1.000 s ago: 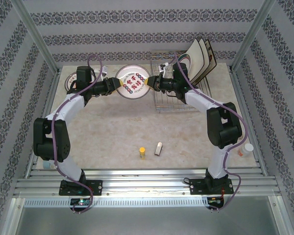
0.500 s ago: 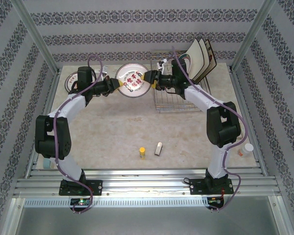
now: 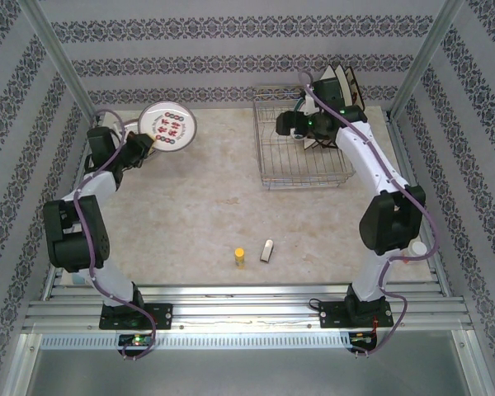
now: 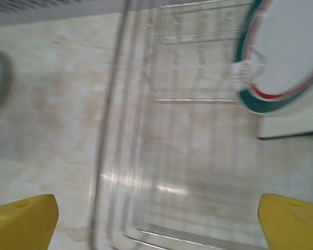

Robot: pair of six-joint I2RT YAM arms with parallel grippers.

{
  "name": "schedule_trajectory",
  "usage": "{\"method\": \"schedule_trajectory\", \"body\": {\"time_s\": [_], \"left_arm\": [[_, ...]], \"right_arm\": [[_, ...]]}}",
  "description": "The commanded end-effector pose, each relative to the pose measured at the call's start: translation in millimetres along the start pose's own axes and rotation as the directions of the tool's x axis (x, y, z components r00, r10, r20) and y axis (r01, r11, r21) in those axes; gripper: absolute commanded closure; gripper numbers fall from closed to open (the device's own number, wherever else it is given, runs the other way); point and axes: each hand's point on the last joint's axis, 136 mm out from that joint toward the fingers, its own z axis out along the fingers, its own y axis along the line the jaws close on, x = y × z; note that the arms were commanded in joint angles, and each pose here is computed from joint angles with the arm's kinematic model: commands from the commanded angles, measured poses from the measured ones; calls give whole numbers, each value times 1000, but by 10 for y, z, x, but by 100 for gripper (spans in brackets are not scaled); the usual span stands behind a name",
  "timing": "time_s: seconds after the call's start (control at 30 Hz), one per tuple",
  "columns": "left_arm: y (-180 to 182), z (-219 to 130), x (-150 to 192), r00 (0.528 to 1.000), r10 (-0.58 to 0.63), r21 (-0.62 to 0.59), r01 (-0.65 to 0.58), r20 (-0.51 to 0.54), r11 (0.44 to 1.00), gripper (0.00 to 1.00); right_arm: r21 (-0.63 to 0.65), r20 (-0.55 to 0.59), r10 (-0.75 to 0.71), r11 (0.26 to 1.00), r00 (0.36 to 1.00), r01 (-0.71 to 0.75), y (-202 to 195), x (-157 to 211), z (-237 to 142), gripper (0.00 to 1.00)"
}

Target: Unload the plates from the dish rack

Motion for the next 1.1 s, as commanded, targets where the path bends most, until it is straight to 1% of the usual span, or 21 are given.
{"method": "schedule_trajectory", "body": {"time_s": [0.0, 0.13, 0.2, 0.3, 0.4, 0.6, 0.77, 0.87, 1.07], "left_arm": [[-214, -171, -409, 986, 20, 60, -31, 167, 998, 100], [-3, -209, -622, 975, -16, 36, 8, 223, 999, 100], [45, -208, -711, 970, -28, 58, 14, 241, 998, 100], [212, -181, -823, 965, -67, 69, 51, 253, 996, 100], [408, -179, -908, 956, -83, 43, 73, 281, 996, 100], [708, -65, -984, 952, -97, -6, 103, 292, 995, 100], [839, 2, -1054, 948, -94, -41, 112, 304, 993, 100], [914, 52, -1090, 948, -92, -64, 117, 303, 991, 100], [1055, 122, -1126, 952, -89, -121, 130, 294, 984, 100]], "right_arm": [[255, -133, -107, 957, 985, 138, -441, 302, -168, 2], [304, -142, -124, 939, 982, 162, -540, 351, -237, 2], [320, -149, -130, 932, 980, 172, -579, 374, -258, 2], [321, -142, -137, 930, 980, 177, -595, 377, -296, 2], [317, -140, -134, 933, 981, 173, -615, 390, -304, 2], [305, -147, -135, 936, 980, 175, -617, 420, -273, 2], [299, -142, -139, 938, 980, 177, -625, 424, -231, 2], [294, -119, -127, 943, 985, 157, -640, 399, -218, 2], [296, -118, -123, 943, 985, 153, -635, 365, -221, 2]]}}
